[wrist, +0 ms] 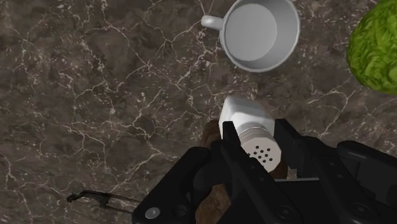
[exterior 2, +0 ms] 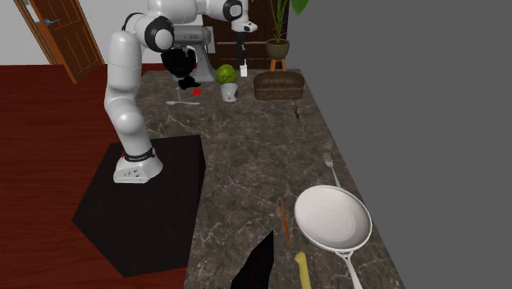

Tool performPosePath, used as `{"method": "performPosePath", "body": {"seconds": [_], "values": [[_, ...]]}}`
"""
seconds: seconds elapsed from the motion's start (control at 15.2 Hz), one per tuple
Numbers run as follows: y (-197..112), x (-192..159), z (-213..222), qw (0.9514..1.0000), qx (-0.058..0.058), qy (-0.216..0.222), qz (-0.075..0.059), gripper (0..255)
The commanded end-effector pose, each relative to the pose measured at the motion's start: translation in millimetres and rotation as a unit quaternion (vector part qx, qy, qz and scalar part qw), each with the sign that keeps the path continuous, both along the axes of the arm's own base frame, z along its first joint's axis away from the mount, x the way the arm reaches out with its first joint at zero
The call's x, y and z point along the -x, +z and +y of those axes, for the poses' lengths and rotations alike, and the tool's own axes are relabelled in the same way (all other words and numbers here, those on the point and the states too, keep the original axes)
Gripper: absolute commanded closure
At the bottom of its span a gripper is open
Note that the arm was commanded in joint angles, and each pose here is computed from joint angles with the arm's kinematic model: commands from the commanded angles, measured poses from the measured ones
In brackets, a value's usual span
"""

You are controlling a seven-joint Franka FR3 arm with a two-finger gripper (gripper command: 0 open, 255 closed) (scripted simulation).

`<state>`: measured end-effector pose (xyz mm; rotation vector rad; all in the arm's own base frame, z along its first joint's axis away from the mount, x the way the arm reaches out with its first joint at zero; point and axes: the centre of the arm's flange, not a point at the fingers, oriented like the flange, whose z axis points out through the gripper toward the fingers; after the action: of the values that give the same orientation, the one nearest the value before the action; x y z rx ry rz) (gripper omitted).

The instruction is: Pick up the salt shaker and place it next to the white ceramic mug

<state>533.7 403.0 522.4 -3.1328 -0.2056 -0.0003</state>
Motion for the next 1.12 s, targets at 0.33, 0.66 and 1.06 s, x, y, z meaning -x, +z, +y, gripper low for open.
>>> {"method": "performPosePath", "body": {"seconds": [0.33, 0.66, 1.06], "values": [[-36.0, -0.6, 1.7, 1.0, 0.0, 0.0, 0.0, 255], [-62.4, -0.6, 1.7, 1.0, 0.0, 0.0, 0.0, 255], [-94.1, -0.6, 1.7, 1.0, 0.0, 0.0, 0.0, 255]]}}
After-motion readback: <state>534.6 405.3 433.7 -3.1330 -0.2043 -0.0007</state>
